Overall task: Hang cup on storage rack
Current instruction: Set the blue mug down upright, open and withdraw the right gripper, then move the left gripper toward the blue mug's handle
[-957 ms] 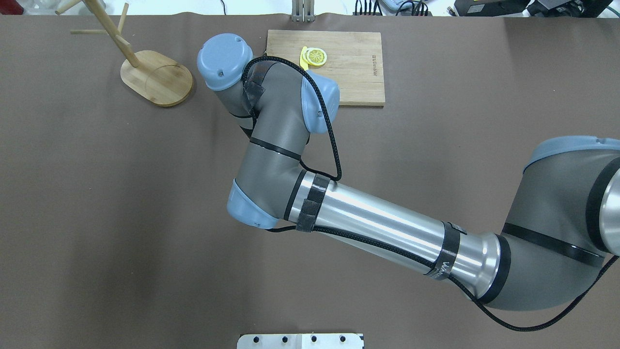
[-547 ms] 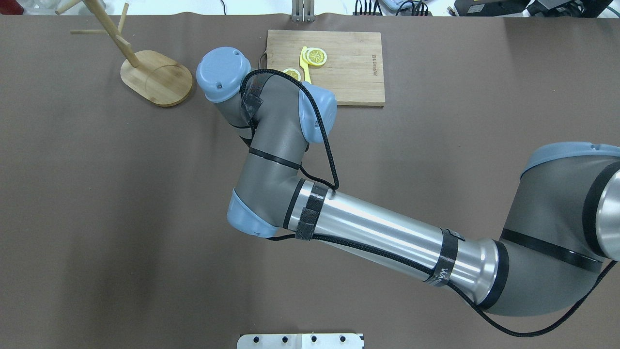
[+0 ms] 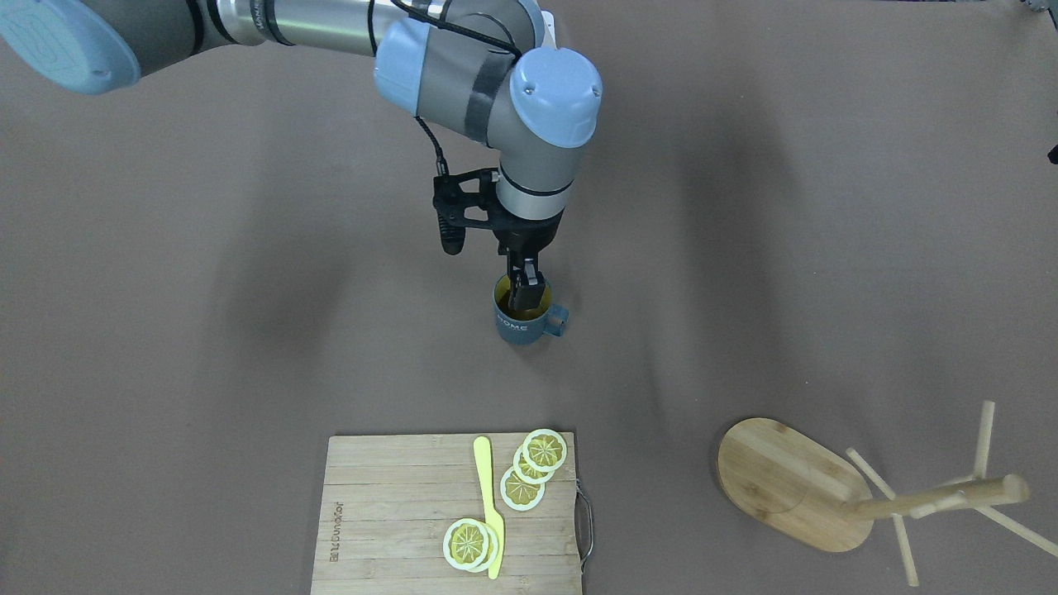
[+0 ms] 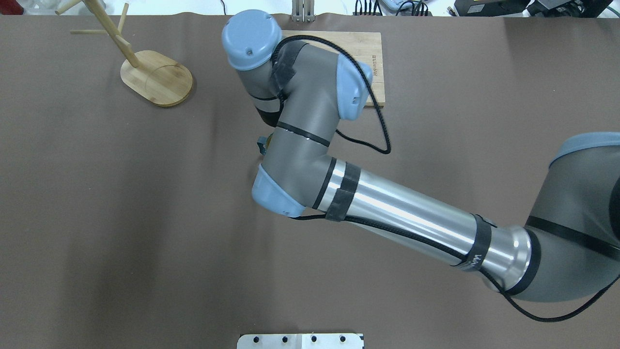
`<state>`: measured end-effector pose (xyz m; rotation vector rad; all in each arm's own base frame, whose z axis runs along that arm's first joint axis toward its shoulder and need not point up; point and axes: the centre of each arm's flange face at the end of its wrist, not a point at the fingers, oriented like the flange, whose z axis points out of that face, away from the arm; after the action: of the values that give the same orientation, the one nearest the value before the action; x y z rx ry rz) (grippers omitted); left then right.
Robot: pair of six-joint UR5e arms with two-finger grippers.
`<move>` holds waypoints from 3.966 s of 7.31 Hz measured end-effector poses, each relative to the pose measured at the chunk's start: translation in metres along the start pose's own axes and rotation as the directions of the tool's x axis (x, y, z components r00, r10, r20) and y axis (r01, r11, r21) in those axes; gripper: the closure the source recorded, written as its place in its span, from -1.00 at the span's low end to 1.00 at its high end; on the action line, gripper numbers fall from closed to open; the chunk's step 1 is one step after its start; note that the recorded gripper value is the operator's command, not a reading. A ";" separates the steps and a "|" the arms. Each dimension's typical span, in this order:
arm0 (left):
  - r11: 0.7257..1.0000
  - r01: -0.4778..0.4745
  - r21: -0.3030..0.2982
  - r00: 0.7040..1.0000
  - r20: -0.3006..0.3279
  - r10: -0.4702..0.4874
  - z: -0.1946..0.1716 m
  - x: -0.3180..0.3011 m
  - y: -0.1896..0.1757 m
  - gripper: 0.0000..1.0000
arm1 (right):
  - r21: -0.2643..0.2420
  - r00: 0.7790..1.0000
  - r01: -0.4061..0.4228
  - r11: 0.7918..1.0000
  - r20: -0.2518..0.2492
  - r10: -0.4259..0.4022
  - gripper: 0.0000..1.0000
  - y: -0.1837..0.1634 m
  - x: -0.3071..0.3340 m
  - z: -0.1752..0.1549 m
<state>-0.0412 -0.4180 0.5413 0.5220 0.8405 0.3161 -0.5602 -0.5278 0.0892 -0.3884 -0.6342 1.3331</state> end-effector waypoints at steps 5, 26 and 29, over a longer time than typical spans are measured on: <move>0.999 -0.052 0.007 0.998 -0.022 0.052 0.006 0.018 -0.026 -0.98 | 0.033 0.850 0.526 0.850 0.009 -0.527 -1.00 -0.274 -0.014 -0.001; 0.938 -0.195 0.288 0.945 -0.203 0.258 0.256 0.372 -0.211 -0.84 | -0.107 0.171 0.980 0.168 0.024 -0.985 -1.00 -0.827 0.270 0.011; 0.917 -0.010 0.399 0.971 -0.214 0.104 0.291 0.443 -0.168 -0.83 | -0.105 0.169 0.981 0.166 0.025 -0.985 -1.00 -0.826 0.269 0.011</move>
<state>0.4735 -0.4431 0.3339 0.9028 1.1269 0.2633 0.0990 -0.4397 0.6484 0.0022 -0.7021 -0.0466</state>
